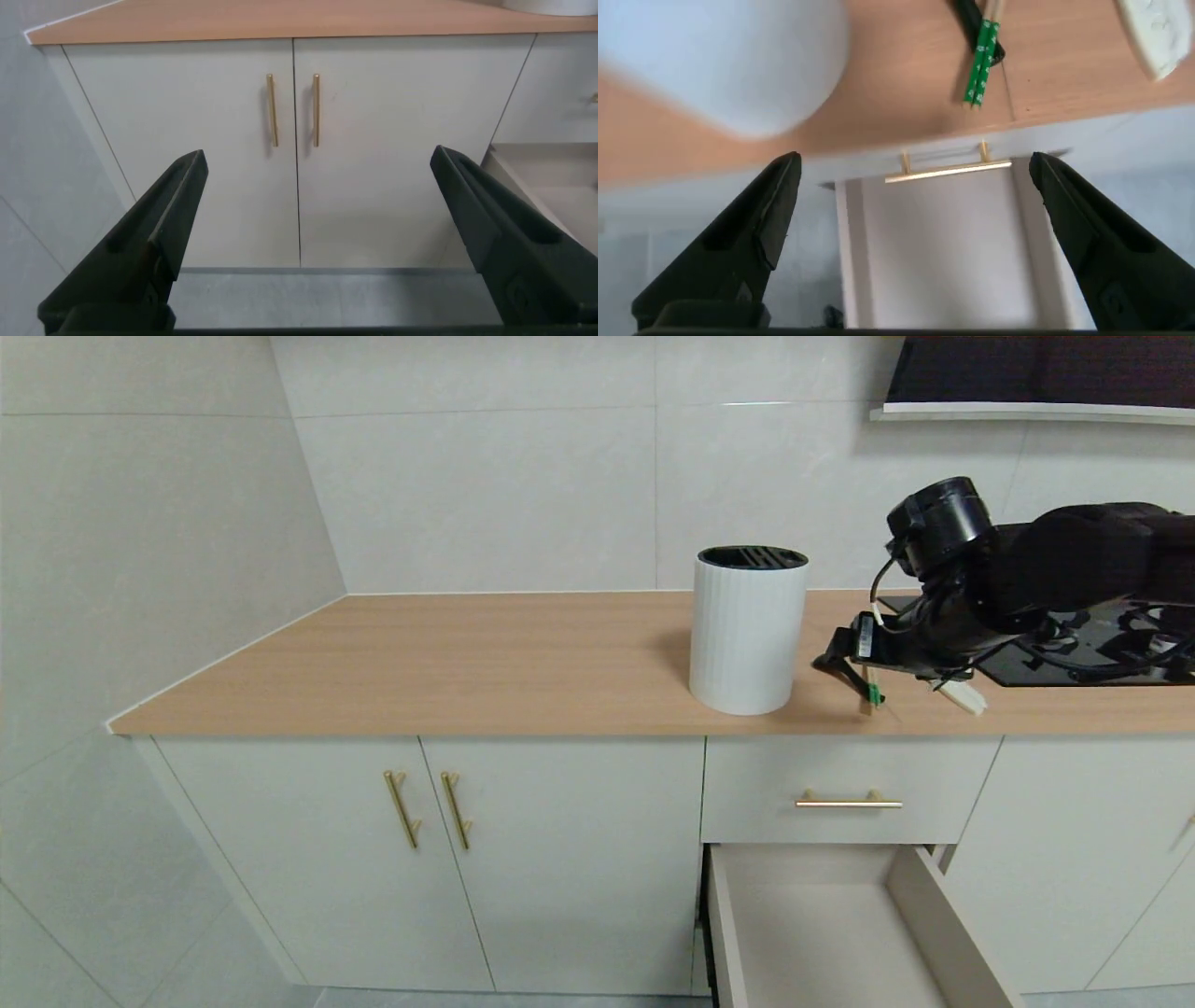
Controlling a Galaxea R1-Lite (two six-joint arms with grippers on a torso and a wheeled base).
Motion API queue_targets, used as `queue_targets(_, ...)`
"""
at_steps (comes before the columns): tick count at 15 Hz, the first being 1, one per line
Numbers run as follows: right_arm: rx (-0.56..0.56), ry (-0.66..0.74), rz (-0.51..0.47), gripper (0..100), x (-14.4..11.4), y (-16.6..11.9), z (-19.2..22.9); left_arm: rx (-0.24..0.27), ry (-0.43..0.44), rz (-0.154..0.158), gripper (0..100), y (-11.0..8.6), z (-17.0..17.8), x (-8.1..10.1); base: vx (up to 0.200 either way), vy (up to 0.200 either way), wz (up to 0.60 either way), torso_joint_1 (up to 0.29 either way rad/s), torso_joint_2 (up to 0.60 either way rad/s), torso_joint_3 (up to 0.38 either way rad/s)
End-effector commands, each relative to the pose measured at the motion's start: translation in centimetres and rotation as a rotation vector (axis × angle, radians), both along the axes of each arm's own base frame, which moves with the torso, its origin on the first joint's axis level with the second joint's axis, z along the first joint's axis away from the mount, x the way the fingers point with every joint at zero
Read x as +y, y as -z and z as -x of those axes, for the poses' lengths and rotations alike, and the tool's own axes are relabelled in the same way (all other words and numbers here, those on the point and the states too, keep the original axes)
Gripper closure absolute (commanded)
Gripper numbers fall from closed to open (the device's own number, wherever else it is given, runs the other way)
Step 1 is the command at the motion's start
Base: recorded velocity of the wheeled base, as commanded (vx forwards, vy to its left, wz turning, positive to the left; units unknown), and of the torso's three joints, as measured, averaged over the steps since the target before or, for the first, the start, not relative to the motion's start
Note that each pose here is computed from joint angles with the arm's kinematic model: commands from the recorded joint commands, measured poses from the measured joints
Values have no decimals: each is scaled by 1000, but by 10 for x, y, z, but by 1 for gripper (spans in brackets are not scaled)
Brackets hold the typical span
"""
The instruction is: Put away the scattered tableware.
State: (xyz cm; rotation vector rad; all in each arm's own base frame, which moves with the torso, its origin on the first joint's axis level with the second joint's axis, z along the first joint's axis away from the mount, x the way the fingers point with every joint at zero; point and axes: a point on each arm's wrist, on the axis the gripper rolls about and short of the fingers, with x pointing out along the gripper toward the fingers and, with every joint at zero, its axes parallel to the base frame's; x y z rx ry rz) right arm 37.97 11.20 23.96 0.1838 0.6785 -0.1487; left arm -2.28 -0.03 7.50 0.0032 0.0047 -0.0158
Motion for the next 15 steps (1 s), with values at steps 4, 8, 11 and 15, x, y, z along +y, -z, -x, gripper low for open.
queue_targets(4,104,81,36,0,-6,52,-47,0,0,0,0,0,0,0,0,0,0,0,0,0)
queue_targets(8,107,115,39,0,-17,59,-58,0,0,0,0,0,0,0,0,0,0,0,0,0)
queue_targets(11,131,128,46,0,-22,70,-63,0,0,0,0,0,0,0,0,0,0,0,0,0)
queue_targets(15,139,138,46,0,-26,76,-67,0,0,0,0,0,0,0,0,0,0,0,0,0)
